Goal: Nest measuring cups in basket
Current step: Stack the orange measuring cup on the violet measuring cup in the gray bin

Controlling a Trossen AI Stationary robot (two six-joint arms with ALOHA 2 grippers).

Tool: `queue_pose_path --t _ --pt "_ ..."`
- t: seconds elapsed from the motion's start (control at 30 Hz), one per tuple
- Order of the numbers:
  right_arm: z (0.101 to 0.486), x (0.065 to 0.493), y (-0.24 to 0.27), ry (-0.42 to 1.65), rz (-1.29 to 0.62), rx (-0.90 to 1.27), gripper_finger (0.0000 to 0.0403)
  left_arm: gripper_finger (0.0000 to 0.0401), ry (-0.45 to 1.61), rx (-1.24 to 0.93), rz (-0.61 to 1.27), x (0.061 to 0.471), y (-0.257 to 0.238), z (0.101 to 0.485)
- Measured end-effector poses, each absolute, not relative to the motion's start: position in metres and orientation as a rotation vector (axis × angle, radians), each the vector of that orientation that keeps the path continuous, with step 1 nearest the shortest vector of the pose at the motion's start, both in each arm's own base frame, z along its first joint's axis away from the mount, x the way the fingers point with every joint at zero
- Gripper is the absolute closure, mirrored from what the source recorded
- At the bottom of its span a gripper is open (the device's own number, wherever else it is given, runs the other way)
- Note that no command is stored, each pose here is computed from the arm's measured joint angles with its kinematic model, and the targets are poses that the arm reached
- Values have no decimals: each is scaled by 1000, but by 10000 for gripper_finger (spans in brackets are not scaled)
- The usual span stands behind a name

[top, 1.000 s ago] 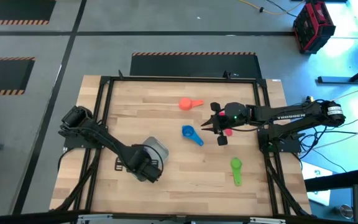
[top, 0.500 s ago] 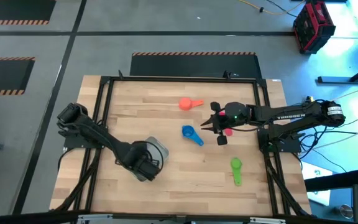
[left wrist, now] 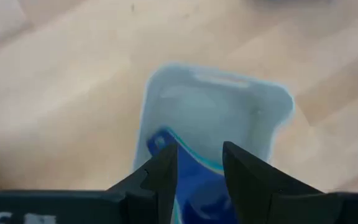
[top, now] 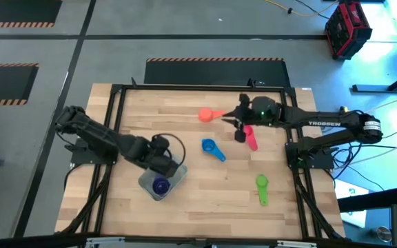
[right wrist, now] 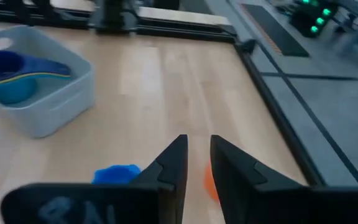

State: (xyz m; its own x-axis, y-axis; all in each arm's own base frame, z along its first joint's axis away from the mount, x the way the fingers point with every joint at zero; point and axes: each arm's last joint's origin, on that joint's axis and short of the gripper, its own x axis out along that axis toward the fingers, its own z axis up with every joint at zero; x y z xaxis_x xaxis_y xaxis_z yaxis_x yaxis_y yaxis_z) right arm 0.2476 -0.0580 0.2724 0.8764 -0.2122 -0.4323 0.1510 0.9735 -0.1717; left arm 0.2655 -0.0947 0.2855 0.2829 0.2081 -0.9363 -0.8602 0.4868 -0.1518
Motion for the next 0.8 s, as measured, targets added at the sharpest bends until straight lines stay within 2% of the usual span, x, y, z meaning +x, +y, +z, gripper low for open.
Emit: queue_pose_path --t 0.27,0.43,0.8 --pt "297 239 -86 519 -318 -6 327 280 1097 -597 766 275 -59 286" --pt "307 227 -105 561 -442 171 327 281 1115 -523 757 278 -42 286" --pt "310 222 -121 539 -486 105 327 281 1144 -433 732 280 -25 286"
